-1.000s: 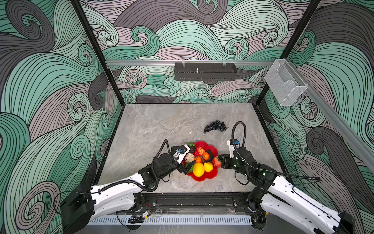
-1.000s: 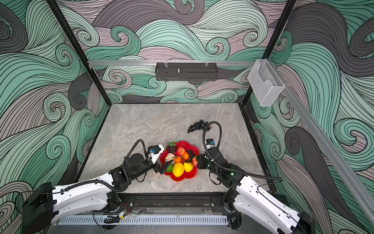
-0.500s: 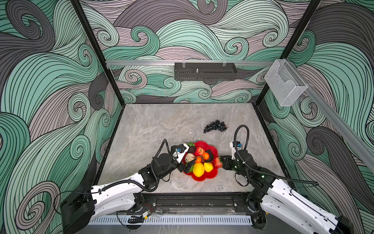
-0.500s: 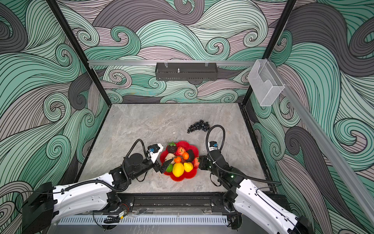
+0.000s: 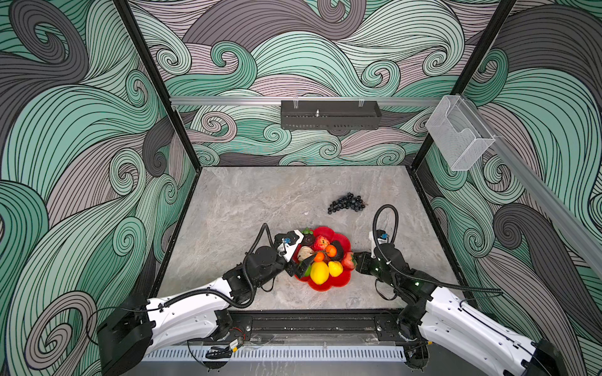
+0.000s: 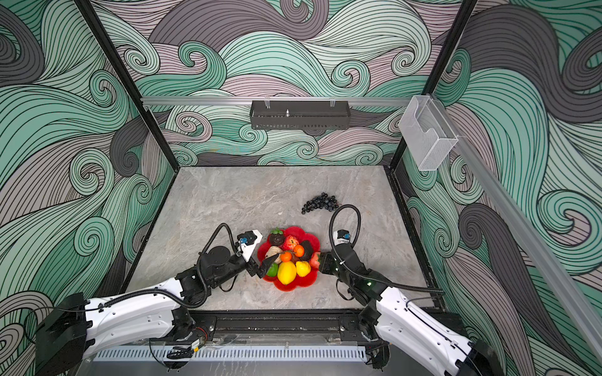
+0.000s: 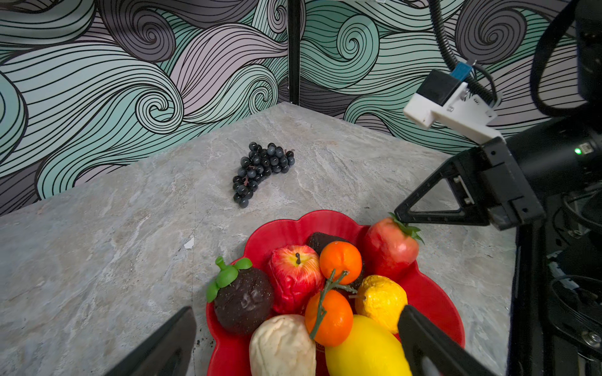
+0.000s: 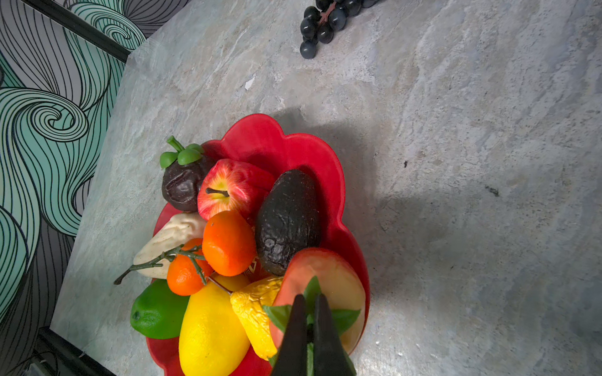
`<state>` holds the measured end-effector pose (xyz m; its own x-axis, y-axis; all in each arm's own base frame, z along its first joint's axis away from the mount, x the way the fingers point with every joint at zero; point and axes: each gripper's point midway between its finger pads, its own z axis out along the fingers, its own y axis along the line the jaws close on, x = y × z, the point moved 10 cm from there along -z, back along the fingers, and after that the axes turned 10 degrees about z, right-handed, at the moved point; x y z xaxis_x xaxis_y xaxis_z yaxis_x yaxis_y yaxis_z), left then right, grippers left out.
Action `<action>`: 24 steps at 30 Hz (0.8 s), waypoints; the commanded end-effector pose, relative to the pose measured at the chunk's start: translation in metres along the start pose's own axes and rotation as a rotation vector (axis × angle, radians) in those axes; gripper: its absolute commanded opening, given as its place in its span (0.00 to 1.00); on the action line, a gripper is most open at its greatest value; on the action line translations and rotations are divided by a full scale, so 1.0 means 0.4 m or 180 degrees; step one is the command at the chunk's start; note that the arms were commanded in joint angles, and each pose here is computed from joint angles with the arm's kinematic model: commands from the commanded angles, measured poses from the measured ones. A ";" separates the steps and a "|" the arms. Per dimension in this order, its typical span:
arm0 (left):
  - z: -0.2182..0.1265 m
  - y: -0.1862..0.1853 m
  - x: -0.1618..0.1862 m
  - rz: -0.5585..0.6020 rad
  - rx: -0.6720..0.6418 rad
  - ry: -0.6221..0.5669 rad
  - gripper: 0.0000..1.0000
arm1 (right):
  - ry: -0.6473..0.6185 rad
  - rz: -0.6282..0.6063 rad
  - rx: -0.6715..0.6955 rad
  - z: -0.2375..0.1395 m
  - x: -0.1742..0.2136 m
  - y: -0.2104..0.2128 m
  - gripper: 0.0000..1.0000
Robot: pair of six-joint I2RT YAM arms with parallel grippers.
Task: Place and organize the fake fruits in the fruit bowl
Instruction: 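Lower the strawberry into the bowl edge with the right gripper and open it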
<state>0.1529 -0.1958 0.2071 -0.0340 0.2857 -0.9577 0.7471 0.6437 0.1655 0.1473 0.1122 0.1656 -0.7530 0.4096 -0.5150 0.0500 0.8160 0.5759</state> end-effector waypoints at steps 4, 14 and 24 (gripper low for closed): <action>-0.002 0.010 -0.007 -0.0075 -0.0097 -0.0099 0.99 | 0.0027 0.0064 0.0036 0.016 0.004 -0.004 0.01; -0.005 0.018 -0.004 -0.0132 -0.0151 -0.0116 0.99 | 0.0171 -0.0013 0.0201 0.034 0.004 0.001 0.02; -0.005 0.022 -0.003 -0.0162 -0.0171 -0.0118 0.99 | 0.0153 -0.0140 0.0262 0.019 -0.015 0.018 0.14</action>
<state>0.1559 -0.1914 0.2038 -0.0578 0.2684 -0.9616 0.7288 0.6696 0.1431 0.1575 0.1214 0.1593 -0.7902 0.3749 -0.4848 0.0793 0.8469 0.5258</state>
